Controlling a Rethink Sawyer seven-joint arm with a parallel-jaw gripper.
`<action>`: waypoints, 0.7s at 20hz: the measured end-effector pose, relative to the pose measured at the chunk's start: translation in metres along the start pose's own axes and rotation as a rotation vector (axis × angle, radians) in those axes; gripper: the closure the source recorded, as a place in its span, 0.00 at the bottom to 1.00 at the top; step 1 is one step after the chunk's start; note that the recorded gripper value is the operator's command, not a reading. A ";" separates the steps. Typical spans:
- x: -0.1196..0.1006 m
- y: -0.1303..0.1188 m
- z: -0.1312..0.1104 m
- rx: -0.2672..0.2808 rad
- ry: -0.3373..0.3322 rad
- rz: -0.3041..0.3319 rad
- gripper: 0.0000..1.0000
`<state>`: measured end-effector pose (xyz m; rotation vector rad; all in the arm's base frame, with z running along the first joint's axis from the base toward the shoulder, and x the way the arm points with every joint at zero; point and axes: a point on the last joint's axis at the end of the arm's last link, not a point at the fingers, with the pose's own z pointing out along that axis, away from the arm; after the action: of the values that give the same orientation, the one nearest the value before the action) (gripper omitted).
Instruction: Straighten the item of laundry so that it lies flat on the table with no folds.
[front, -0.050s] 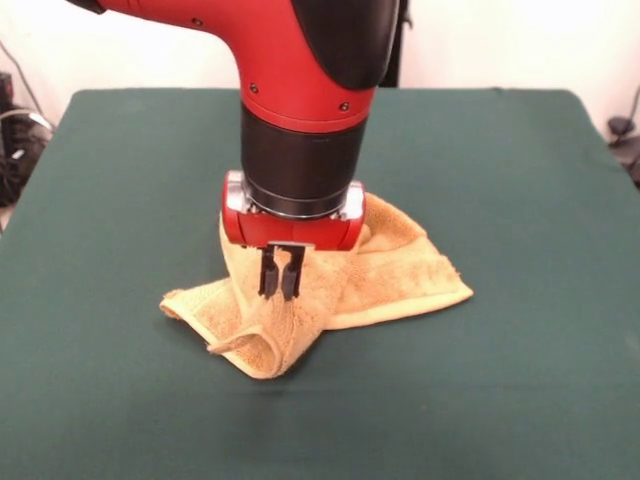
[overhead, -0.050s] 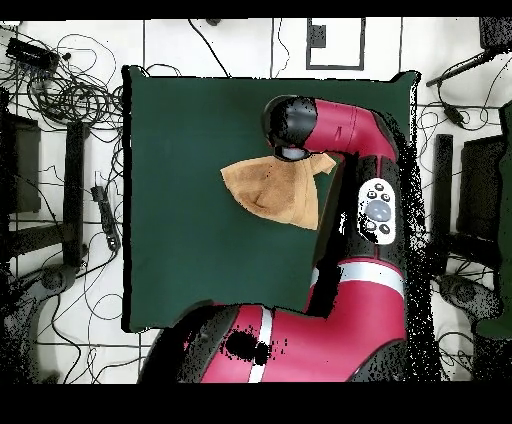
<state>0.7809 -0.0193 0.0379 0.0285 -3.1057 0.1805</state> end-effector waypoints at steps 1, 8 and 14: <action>0.000 -0.001 -0.001 -0.001 0.005 0.002 1.00; 0.001 -0.021 -0.003 -0.005 0.029 0.027 1.00; 0.003 -0.037 -0.003 -0.010 0.045 0.048 1.00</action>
<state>0.7787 -0.0554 0.0449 -0.0498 -3.0641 0.1643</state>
